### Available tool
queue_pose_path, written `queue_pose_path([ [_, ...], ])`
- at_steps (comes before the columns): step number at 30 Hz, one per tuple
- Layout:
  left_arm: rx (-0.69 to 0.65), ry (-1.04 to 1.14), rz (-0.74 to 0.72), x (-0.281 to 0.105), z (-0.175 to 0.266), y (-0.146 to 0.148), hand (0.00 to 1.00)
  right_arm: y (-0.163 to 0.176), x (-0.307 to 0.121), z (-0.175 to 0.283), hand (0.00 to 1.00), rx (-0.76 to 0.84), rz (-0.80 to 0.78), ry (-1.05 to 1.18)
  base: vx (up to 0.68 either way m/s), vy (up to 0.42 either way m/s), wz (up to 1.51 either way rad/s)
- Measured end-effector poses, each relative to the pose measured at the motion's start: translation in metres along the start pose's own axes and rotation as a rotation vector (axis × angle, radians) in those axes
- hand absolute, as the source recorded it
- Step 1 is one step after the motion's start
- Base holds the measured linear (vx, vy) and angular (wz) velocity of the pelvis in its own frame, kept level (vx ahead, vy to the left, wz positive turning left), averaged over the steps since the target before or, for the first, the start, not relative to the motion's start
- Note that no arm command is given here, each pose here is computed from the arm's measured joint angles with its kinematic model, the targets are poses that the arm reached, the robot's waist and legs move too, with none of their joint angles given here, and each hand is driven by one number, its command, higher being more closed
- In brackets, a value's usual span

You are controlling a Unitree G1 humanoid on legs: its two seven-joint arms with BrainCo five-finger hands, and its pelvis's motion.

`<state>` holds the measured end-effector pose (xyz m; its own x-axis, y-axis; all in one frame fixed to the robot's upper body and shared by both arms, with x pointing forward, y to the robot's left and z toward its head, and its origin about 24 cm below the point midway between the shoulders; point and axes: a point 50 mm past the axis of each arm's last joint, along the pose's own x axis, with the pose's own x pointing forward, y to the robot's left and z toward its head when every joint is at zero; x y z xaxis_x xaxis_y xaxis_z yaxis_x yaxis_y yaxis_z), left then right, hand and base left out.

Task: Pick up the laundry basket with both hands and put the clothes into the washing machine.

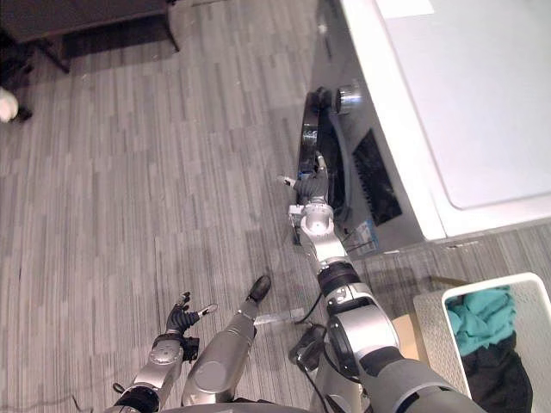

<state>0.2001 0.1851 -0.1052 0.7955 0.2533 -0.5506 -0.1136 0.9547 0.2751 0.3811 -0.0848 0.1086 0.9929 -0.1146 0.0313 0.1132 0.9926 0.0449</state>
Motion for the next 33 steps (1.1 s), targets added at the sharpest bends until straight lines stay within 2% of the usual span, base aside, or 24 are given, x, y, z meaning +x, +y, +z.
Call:
queue_pose_path([
  [4, -0.04, -0.063, -0.004, 0.006, 0.023, -0.009, 0.0, 0.039, 0.004, 0.042, 0.0, 0.094, 0.089, -0.08, 0.06, -0.178, 0.65],
  [8, -0.105, -0.177, -0.037, 0.01, 0.063, -0.03, 0.0, 0.116, -0.021, 0.12, 0.0, 0.128, 0.363, -0.314, 0.1, -0.199, 0.73],
  [12, -0.14, -0.265, -0.06, 0.008, 0.086, -0.039, 0.0, 0.132, -0.039, 0.165, 0.0, 0.193, 0.467, -0.475, 0.09, -0.136, 0.56],
  [14, -0.16, -0.264, -0.062, 0.008, 0.088, -0.041, 0.0, 0.135, -0.044, 0.165, 0.0, 0.202, 0.496, -0.482, -0.02, -0.033, -0.19],
  [17, -0.182, -0.268, -0.063, 0.009, 0.092, -0.042, 0.0, 0.141, -0.061, 0.155, 0.0, 0.204, 0.571, -0.502, -0.11, 0.029, -0.91],
  [21, -0.165, -0.377, -0.086, 0.011, 0.131, -0.049, 0.0, 0.126, -0.087, 0.112, 0.0, 0.171, 0.638, -0.505, -0.2, 0.038, -1.21],
  [25, -0.061, -0.557, -0.076, 0.016, 0.188, -0.04, 0.0, 0.104, -0.103, 0.034, 0.0, -0.071, 0.716, -0.396, -0.23, 0.012, -1.12],
  [26, 0.028, -0.63, -0.04, 0.019, 0.212, -0.03, 0.0, 0.09, -0.108, 0.007, 0.0, -0.135, 0.733, -0.324, -0.21, 0.016, -0.94],
  [28, 0.12, -0.681, 0.02, 0.024, 0.234, -0.012, 0.0, 0.078, -0.112, -0.013, 0.0, -0.163, 0.745, -0.264, -0.14, -0.014, -0.73],
  [30, 0.24, -0.7, 0.138, 0.032, 0.255, 0.021, 0.0, 0.065, -0.116, -0.022, 0.0, -0.158, 0.76, -0.231, -0.1, -0.031, -0.68],
  [32, 0.395, -0.699, 0.318, 0.034, 0.285, 0.077, 0.0, 0.045, -0.123, -0.033, 0.0, -0.121, 0.762, -0.195, -0.04, -0.016, -0.46],
  [33, 0.439, -0.694, 0.368, 0.033, 0.292, 0.09, 0.0, 0.04, -0.124, -0.037, 0.0, -0.103, 0.758, -0.18, 0.01, 0.0, -0.25],
])
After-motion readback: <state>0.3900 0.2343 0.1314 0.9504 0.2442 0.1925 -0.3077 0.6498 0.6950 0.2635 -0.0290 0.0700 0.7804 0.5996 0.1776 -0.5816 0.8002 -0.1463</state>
